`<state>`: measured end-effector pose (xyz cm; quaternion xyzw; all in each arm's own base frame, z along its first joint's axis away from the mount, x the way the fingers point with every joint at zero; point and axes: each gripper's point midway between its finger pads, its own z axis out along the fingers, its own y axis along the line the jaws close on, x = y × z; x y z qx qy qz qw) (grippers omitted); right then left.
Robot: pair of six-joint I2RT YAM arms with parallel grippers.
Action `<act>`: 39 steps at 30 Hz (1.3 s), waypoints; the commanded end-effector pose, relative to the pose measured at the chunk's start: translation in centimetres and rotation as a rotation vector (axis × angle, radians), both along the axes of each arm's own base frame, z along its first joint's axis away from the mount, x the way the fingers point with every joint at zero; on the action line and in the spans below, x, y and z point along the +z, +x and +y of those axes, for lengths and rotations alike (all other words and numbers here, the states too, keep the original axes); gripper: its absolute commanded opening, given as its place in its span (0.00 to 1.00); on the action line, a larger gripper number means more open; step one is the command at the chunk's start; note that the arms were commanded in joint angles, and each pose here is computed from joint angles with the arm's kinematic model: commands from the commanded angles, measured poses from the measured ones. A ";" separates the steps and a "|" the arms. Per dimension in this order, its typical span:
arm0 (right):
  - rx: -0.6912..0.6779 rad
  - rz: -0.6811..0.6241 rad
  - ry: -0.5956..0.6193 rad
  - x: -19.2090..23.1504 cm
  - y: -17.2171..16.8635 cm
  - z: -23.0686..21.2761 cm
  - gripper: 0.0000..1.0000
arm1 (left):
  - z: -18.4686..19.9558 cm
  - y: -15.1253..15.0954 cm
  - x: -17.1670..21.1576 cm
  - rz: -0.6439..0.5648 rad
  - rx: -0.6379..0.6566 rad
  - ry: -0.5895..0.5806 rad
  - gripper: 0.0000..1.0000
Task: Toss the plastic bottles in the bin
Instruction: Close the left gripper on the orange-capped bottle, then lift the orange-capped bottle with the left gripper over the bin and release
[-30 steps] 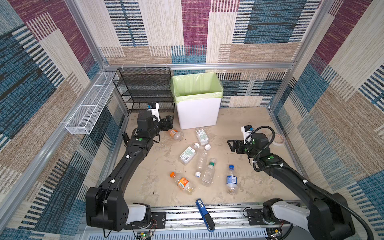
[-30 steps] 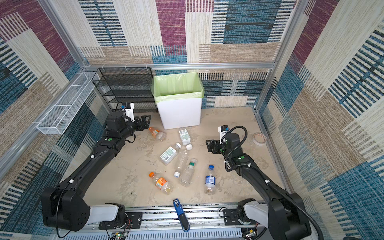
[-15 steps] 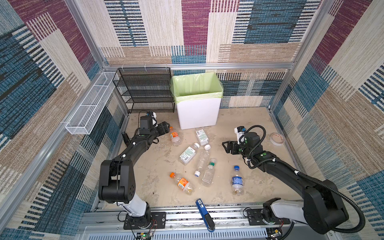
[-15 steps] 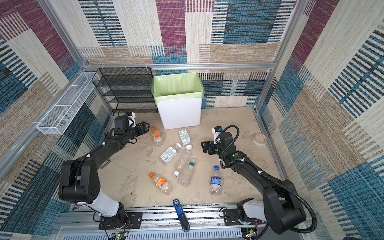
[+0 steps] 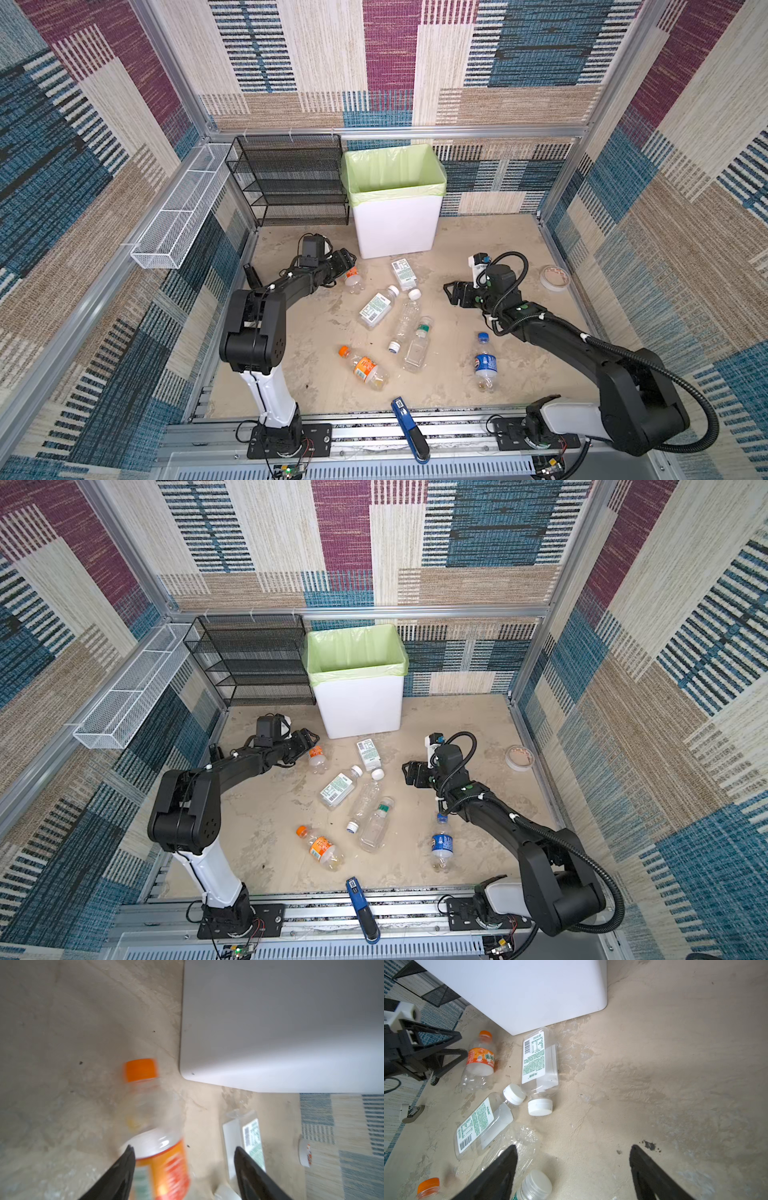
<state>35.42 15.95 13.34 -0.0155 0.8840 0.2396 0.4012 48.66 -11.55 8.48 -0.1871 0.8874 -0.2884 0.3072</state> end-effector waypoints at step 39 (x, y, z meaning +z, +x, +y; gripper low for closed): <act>-0.271 0.002 -0.180 0.5 -0.1 -6.4 0.86 | -0.9 -0.9 2.2 -0.179 -0.063 0.083 0.51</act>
